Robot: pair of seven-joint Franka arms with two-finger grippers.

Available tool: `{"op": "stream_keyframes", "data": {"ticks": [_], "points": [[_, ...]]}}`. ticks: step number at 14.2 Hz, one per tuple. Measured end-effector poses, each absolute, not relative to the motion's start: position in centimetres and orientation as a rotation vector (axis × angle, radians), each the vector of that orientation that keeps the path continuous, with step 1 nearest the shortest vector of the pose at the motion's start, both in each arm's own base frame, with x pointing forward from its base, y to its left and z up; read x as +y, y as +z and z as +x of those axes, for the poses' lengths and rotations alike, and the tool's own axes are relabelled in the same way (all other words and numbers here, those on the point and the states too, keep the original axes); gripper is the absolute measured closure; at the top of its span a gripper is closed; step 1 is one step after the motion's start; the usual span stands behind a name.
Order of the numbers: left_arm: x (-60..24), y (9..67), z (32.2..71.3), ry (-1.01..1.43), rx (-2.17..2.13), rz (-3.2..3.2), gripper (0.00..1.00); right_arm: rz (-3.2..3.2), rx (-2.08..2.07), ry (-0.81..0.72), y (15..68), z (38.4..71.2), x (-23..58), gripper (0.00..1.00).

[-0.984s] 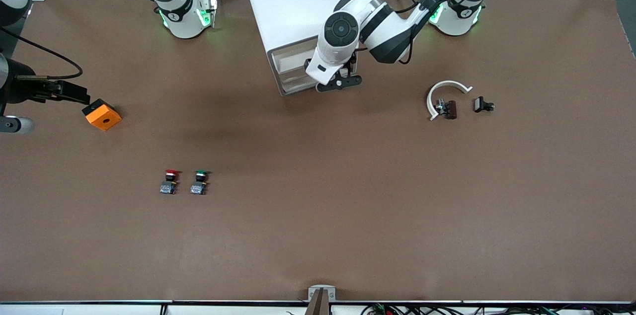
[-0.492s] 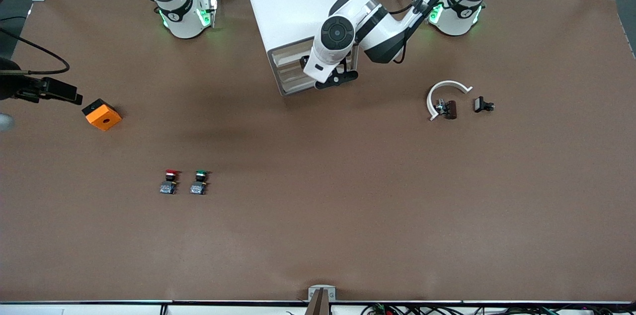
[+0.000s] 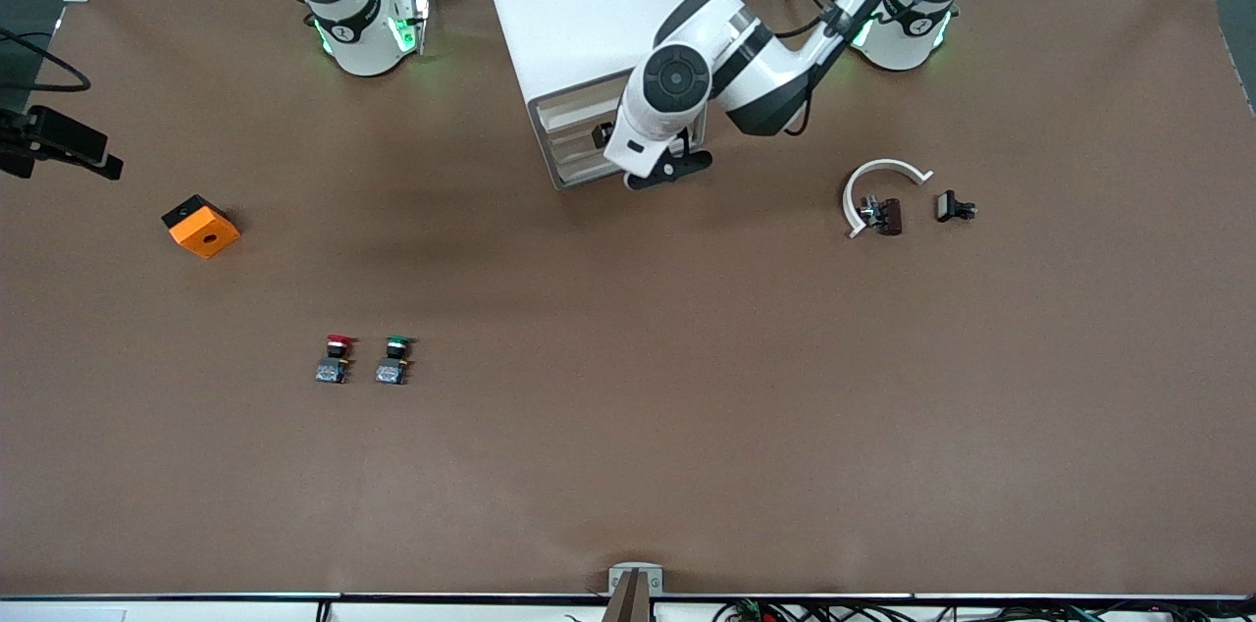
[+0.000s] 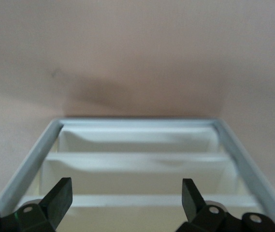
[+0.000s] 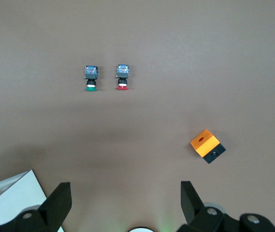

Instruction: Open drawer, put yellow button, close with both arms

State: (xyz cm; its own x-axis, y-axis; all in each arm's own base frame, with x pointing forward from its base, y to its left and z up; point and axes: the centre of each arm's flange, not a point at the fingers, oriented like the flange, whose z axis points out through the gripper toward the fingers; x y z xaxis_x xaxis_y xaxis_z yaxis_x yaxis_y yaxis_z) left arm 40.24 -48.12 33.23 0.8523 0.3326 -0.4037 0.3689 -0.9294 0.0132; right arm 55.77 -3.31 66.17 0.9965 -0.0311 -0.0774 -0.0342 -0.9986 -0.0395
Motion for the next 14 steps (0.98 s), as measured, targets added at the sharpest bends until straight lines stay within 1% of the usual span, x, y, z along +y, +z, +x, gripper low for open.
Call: {"op": "stream_keyframes", "data": {"ticks": [4, 6, 10, 14], "points": [[-42.6, 35.3, 47.6, -0.543, 0.730, 2.851, 0.00, -3.095, 0.045, 0.063, 65.6, 54.0, -3.4, 0.00], [-39.7, 36.1, 50.6, -0.447, 0.753, 2.890, 0.00, -3.092, 0.062, 0.057, 65.7, 52.8, -3.3, 0.00], [-34.0, 38.1, 55.5, -0.227, 0.785, 2.990, 0.00, -3.094, 0.109, 0.034, 66.2, 51.9, -2.2, 0.00], [-27.4, 40.2, 59.4, -0.159, 0.761, 3.003, 0.00, -3.111, 0.097, 0.018, 66.4, 51.9, -2.8, 0.00]]}}
